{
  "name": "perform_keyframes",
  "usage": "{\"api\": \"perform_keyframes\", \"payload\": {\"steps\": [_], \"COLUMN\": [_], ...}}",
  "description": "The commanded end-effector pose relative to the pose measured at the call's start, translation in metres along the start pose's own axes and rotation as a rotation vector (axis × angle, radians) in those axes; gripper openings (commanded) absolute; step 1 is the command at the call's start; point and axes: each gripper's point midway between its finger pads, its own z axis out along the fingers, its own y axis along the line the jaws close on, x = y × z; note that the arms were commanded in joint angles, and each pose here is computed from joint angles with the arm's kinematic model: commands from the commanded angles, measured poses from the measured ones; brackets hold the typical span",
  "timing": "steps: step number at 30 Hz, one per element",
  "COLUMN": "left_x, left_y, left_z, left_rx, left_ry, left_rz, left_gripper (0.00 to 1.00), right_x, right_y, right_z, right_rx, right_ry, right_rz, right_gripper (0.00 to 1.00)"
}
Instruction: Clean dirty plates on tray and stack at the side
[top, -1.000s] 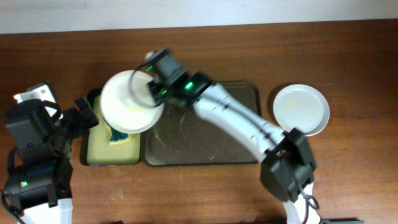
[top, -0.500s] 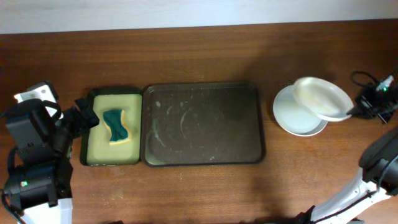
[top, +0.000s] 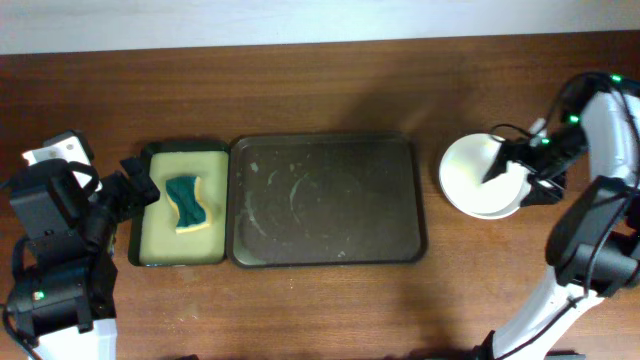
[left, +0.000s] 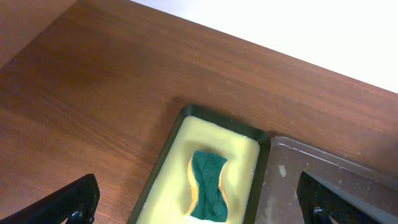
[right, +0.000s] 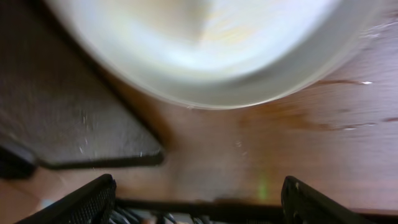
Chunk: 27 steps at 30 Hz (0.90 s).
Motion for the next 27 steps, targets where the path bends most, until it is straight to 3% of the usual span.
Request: {"api": "perform_keyframes", "payload": {"steps": [1,6,12,14,17,19,21,24,27], "left_x": [-0.003,-0.003,-0.003,-0.003,-0.003,-0.003,-0.003,-0.003,-0.003], "left_y": [-0.002,-0.002,-0.002,-0.002,-0.002,-0.002,-0.002,-0.002,-0.002], "left_z": [-0.003,-0.003,-0.003,-0.003,-0.003,-0.003,-0.003,-0.003,-0.003], "left_rx": [0.010,0.010,0.011,0.010,0.011,0.010,0.010,0.010,0.011], "left_ry": [-0.011,-0.011,-0.011,-0.011,-0.011,-0.011,-0.011,-0.011,-0.011], "left_rz": [0.002,0.002,0.002,0.002,0.002,0.002,0.002,0.002,0.002], "left_gripper": [1.00,0.99,0.99,0.99,0.99,0.99,0.99,0.99,0.99], "right_x": [0.018,0.018,0.006,0.022,0.109,0.162,0.182,0.209,0.251], "right_y": [0.046,0.113,0.127,0.153,0.220,0.232,0.213,0.182,0.139], "right_z": [0.013,0.041,0.044,0.033,-0.026,-0.062,-0.121,-0.206,-0.239], "right_rx": [0.092,0.136,0.137,0.129,0.053,0.048,0.105,0.028,-0.078], "right_ry": [0.020,-0.047,-0.112,-0.172,-0.392,-0.535,-0.788,-1.132,-1.428], "right_rz": [-0.216,-0.445,-0.494,-0.580,-0.858,-1.023,-1.045,-1.022,-0.989], "right_gripper": [0.98,0.98,0.98,0.98,0.98,0.98,0.98,0.98,0.98]}}
